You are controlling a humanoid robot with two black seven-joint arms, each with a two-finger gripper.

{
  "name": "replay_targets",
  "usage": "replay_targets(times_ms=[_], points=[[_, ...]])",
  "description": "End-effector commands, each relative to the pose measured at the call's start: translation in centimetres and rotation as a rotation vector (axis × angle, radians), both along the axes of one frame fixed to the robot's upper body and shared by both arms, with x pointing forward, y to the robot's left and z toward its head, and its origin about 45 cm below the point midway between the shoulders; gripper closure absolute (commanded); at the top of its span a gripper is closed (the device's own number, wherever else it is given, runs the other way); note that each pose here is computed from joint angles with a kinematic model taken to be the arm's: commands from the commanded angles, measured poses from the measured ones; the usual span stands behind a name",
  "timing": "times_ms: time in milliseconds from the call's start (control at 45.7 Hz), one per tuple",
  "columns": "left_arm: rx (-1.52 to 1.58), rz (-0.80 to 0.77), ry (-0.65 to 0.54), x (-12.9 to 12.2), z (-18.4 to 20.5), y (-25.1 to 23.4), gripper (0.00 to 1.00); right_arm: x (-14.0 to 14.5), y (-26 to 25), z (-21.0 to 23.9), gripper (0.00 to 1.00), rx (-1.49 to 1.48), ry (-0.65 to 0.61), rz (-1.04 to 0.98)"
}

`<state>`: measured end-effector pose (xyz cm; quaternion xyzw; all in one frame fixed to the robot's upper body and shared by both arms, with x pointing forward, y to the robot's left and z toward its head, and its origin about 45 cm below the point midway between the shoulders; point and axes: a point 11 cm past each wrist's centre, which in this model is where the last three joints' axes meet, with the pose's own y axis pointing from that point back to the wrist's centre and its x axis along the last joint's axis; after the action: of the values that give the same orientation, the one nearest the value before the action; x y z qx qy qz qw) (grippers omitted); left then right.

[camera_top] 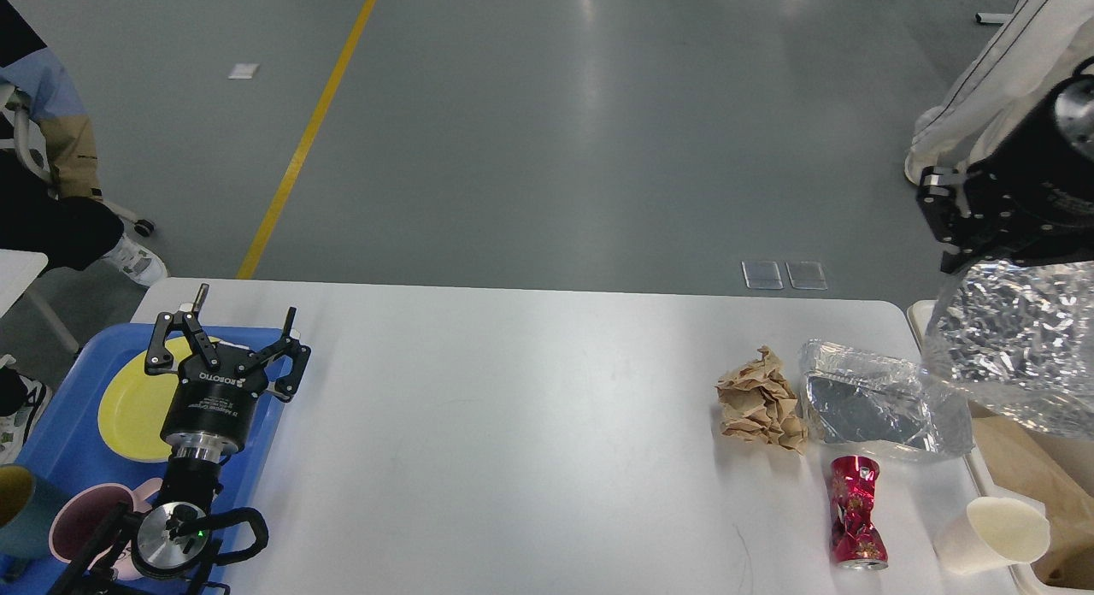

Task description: Tidy desktop

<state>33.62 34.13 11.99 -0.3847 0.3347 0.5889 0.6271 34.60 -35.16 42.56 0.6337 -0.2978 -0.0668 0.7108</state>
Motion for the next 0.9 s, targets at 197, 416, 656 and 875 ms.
replay_targets(times_ms=[197,416,656,875], points=[[-0.001,0.0,0.0,0.0,0.0,0.0,0.04,0.0,-14.7,-7.0,1.0,-0.142,-0.14,-0.304],[-0.001,0.0,0.0,0.0,0.0,0.0,0.04,-0.4,-19.8,-15.5,1.0,-0.324,-0.206,-0.364],[0.0,-0.001,0.0,0.0,0.0,0.0,0.04,-0.9,-24.2,-23.6,1.0,-0.41,-0.31,-0.408],[-0.001,0.001,-0.002,0.1,0.1,0.0,0.04,-2.3,-23.5,-30.3,1.0,-0.507,-0.336,-0.288]])
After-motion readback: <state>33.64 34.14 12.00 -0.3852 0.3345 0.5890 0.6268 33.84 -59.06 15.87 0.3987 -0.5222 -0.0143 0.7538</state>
